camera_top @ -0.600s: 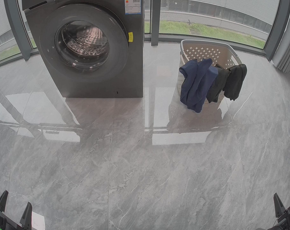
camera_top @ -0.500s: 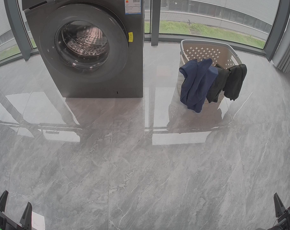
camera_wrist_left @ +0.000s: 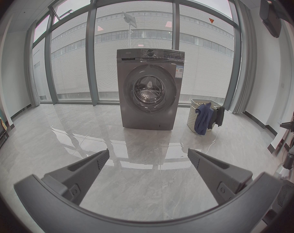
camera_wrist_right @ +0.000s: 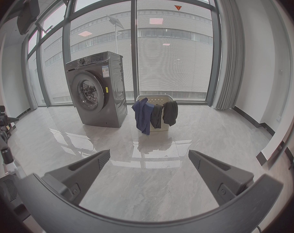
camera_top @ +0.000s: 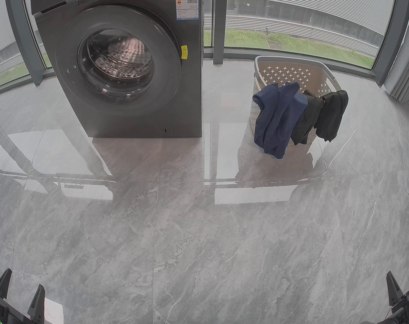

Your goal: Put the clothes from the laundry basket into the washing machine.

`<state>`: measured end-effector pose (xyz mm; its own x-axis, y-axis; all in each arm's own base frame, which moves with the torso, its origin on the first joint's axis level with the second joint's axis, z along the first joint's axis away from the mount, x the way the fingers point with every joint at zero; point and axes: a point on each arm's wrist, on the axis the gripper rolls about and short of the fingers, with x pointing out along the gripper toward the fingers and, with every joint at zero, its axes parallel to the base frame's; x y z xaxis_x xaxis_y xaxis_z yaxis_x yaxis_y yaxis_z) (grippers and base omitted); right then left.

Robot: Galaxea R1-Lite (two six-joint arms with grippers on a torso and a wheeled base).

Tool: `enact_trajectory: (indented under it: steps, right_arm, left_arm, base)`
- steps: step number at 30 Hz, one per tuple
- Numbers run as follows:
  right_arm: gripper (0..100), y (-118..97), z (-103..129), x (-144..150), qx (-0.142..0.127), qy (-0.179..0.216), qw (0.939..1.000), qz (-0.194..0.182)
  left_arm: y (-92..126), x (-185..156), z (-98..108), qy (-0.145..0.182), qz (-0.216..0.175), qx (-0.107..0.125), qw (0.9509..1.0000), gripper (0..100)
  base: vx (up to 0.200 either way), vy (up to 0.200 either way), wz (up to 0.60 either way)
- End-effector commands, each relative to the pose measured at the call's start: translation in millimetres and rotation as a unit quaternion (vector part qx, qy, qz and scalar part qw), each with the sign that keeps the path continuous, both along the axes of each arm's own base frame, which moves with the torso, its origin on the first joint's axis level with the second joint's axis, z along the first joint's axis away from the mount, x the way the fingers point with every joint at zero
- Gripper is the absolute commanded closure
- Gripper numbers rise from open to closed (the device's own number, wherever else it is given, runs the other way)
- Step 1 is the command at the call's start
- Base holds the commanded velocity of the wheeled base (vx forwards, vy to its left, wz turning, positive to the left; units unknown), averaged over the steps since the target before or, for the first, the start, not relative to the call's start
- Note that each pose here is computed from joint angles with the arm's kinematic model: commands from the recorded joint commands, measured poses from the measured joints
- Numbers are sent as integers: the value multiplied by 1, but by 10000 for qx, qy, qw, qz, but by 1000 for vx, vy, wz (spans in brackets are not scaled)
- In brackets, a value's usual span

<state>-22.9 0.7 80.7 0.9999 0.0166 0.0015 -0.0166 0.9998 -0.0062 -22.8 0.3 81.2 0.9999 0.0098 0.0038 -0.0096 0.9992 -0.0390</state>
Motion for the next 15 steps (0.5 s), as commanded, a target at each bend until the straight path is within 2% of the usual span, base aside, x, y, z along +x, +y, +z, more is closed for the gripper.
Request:
enact_trajectory:
  steps: [1,15]
  right_arm:
    - [0,0,-5,0,8,8,10000,1]
    - [0,0,-5,0,54,8,10000,-14]
  left_arm:
    - [0,0,-5,27,5,3,10000,0]
    - [0,1,-5,35,20,41,10000,0]
  base:
    - [200,0,0]
    - [200,0,0]
